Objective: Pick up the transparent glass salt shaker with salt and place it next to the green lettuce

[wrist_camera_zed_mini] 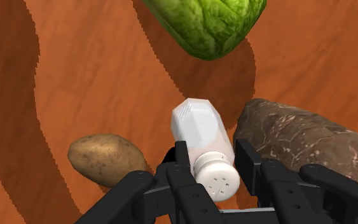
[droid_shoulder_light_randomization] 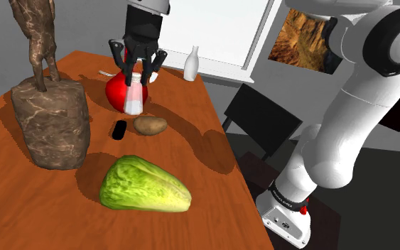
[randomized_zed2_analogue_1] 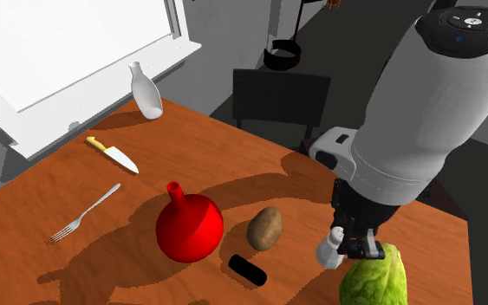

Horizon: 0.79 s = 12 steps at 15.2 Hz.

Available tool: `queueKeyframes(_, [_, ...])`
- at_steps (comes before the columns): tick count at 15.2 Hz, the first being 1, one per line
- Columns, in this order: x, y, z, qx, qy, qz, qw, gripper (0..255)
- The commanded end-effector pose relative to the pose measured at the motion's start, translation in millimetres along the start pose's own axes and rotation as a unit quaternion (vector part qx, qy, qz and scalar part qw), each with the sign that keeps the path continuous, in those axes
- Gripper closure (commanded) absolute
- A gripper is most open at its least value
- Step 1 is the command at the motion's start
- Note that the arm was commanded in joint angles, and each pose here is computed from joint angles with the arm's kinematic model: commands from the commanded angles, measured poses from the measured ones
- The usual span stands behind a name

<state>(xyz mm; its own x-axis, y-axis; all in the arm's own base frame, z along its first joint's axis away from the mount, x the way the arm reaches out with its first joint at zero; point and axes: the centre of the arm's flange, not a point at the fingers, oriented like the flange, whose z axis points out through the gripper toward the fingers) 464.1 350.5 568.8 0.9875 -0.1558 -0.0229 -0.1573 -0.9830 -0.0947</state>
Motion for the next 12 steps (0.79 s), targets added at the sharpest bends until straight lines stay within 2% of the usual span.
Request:
queueKeyframes(1, [-10, -28, 4, 0.0, 0.0, 0.001, 1.0, 255])
queueKeyframes(12, [-8, -23, 61, 0.0, 0.0, 0.001, 1.0, 255])
